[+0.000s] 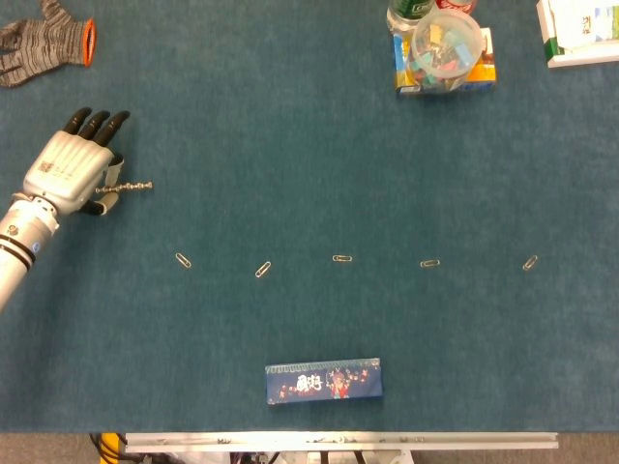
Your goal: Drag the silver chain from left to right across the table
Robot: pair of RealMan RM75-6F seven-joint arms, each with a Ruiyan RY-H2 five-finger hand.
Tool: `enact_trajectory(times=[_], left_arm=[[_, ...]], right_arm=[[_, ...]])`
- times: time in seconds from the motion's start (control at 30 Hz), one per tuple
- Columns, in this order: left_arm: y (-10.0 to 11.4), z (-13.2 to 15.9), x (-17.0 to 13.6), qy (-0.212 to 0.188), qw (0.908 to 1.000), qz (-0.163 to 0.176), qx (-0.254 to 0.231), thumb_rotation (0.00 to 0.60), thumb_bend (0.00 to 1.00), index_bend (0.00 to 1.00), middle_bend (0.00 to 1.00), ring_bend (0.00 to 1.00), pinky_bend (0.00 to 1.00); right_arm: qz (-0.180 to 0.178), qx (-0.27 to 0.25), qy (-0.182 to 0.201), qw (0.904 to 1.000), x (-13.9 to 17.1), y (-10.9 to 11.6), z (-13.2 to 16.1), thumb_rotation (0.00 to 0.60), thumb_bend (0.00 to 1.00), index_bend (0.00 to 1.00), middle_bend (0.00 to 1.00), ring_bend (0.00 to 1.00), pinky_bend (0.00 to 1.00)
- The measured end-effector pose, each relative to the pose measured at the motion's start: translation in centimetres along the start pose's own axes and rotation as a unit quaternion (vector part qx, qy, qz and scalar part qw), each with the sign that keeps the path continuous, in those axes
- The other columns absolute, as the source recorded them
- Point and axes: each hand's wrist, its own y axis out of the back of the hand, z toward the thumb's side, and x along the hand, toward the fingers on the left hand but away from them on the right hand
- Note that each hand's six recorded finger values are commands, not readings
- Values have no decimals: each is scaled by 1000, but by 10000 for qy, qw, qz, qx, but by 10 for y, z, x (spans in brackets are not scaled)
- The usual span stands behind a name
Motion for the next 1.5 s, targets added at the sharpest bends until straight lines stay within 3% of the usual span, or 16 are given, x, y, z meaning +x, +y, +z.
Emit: enact_trajectory(times=[0.5, 1.03, 1.5], left_arm=[[25, 10, -22, -174, 9994, 308, 60, 600, 331, 580, 0, 0, 30], [44, 38, -74, -597, 9974, 395, -114, 600, 331, 580, 0, 0, 30], [20, 64, -94, -803, 9964, 161, -241, 600, 331, 577, 0, 0, 30]], right_arm=[[-22, -11, 70, 10000, 2, 1, 3, 600, 273, 238, 267, 236, 451], [-92, -23, 233, 9997, 10, 5, 10, 600, 272, 238, 267, 236, 451], [-175, -54, 342, 9992, 16, 9, 15, 600, 273, 238, 267, 236, 451]])
